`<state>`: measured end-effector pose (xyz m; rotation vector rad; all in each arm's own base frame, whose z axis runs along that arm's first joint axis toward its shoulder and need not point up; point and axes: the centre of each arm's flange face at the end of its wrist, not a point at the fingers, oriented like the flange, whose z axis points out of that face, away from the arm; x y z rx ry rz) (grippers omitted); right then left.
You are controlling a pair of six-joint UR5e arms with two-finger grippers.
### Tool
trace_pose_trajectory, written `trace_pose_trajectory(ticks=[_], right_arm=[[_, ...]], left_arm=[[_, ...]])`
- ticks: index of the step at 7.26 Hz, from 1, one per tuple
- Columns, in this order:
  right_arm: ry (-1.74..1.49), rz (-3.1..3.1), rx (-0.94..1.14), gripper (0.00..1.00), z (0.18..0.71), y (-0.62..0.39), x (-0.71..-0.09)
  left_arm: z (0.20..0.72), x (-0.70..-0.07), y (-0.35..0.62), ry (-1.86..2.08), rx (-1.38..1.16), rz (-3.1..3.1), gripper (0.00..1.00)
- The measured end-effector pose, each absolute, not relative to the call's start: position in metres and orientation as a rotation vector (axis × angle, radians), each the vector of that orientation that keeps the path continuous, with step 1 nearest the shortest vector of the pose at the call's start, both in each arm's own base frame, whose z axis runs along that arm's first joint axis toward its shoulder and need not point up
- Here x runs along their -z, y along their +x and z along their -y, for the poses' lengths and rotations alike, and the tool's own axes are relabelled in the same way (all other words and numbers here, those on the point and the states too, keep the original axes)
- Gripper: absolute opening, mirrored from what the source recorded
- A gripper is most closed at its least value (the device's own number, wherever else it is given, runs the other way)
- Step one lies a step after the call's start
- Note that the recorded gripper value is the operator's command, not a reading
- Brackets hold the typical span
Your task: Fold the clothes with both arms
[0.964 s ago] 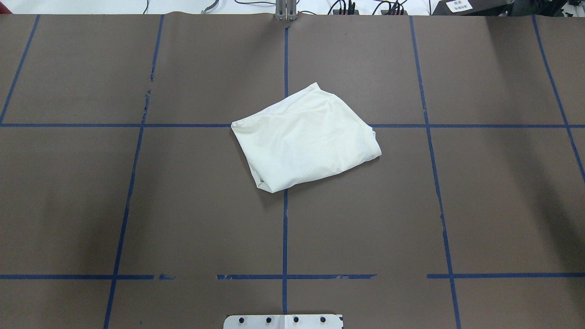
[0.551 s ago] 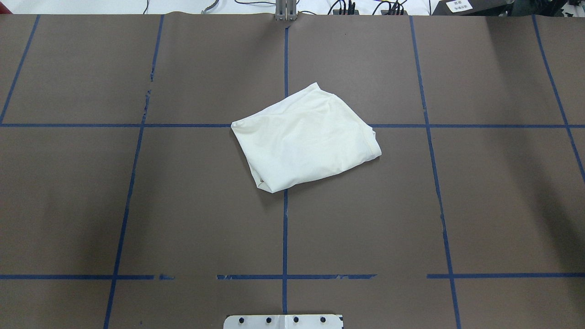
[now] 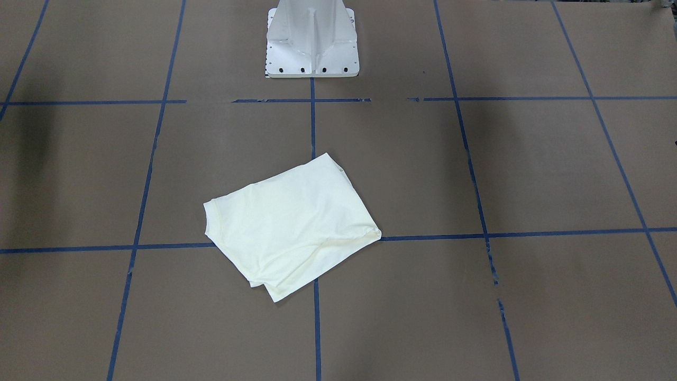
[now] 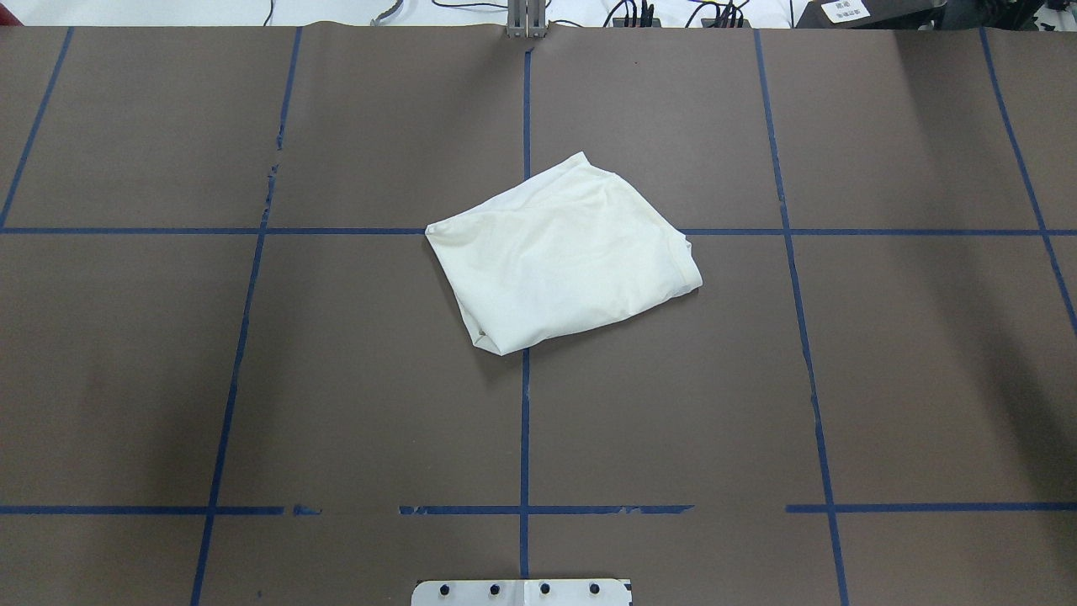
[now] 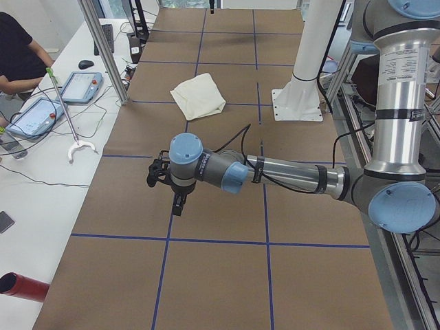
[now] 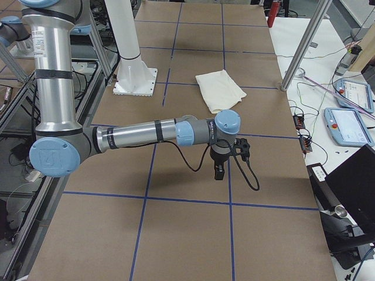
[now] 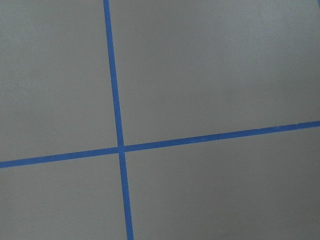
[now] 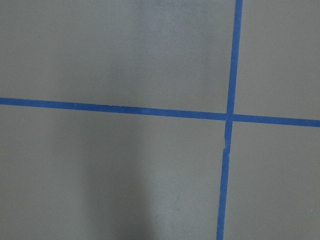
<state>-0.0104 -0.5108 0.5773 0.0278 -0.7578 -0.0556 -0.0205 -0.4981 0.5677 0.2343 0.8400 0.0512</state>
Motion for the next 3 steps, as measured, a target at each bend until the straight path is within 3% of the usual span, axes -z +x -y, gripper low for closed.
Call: trace_pose_trajectory(ticks=[3], right_arm=[[0.032,0.757,0.057,1.00,0.5131,-0.0106,-0.5755]], left_arm=[[0.4981,-0.5680,-0.0204,0.234,-0.052,-0.839,1.00]])
